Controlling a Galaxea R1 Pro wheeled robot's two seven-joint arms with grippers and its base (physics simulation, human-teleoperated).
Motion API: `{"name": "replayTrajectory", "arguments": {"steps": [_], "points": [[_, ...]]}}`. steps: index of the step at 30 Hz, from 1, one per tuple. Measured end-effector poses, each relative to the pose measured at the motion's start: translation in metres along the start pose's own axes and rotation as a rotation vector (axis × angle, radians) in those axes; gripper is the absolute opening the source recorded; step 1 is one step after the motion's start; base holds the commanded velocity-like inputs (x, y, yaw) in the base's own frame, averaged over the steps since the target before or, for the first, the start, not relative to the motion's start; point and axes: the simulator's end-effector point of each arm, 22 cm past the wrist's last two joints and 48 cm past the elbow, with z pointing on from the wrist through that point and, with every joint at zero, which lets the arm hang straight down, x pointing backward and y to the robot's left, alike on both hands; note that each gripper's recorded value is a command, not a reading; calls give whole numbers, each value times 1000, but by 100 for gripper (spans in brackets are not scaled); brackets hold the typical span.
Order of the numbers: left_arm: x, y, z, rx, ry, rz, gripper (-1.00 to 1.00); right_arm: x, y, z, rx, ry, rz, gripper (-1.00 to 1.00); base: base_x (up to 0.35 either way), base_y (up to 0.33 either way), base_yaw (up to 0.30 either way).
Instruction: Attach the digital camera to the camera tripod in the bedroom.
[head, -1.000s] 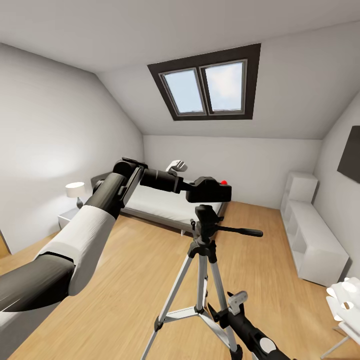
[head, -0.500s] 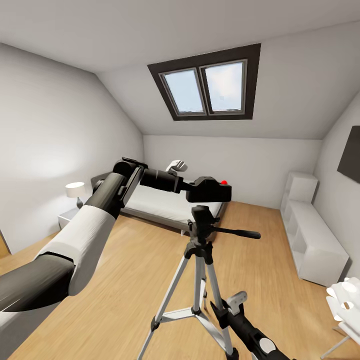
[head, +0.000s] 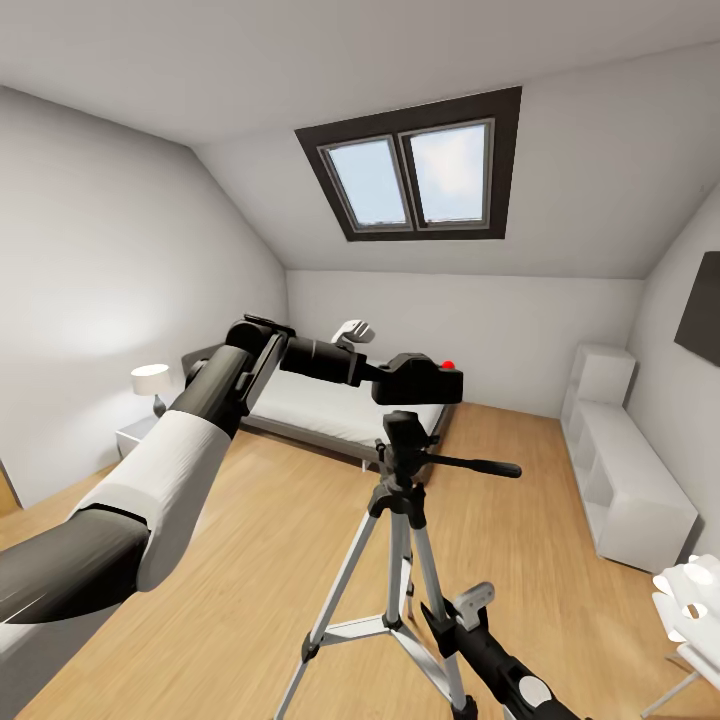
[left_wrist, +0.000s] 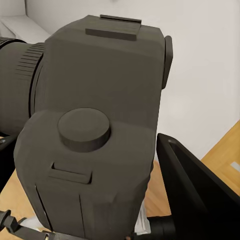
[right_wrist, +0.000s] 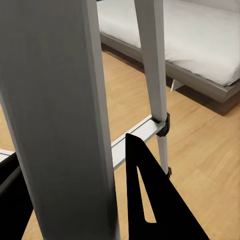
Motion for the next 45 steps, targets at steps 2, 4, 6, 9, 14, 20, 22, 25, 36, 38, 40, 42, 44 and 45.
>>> {"name": "replayTrajectory", "arguments": {"steps": [2,4,6,9,14,20,22,25,36,38,40,42,44,45], "points": [[0,0,0,0,0,0,-100,0,0,0,0,0,-2,-100,0,0,0],[0,0,0,0,0,0,-100,0,0,0,0,0,-2,-100,0,0,0],[0,0,0,0,0,0,-100,0,0,0,0,0,-2,-100,0,0,0],[0,0,0,-1,0,-1,-100,0,0,0,0,-1,-3,-100,0,0,0],[0,0,0,-1,1,-1,-100,0,0,0,0,-1,-4,-100,0,0,0],[0,1,0,-1,0,-1,-100,0,0,0,0,-1,-4,-100,0,0,0],[0,1,0,-1,0,-1,-100,0,0,0,0,-1,-4,-100,0,0,0],[0,1,-1,-2,0,-2,-100,0,0,0,0,-1,-5,-100,0,0,0],[3,4,-2,-6,3,-11,-100,-1,1,0,-3,-3,-10,-100,0,0,0],[3,5,-2,-7,4,-13,-100,-1,1,0,-3,-2,-9,-100,0,0,0],[4,6,-1,-7,5,-16,-100,-1,0,0,-3,-2,-8,-100,0,0,0],[6,7,-1,-9,8,-21,-100,-1,0,0,-3,-2,-8,-100,0,0,0],[7,9,-1,-10,10,-27,-100,-1,0,0,-2,-2,-6,-100,0,0,0],[10,11,0,-11,14,-34,-100,-1,0,0,-2,-2,-7,-100,0,0,0]]}}
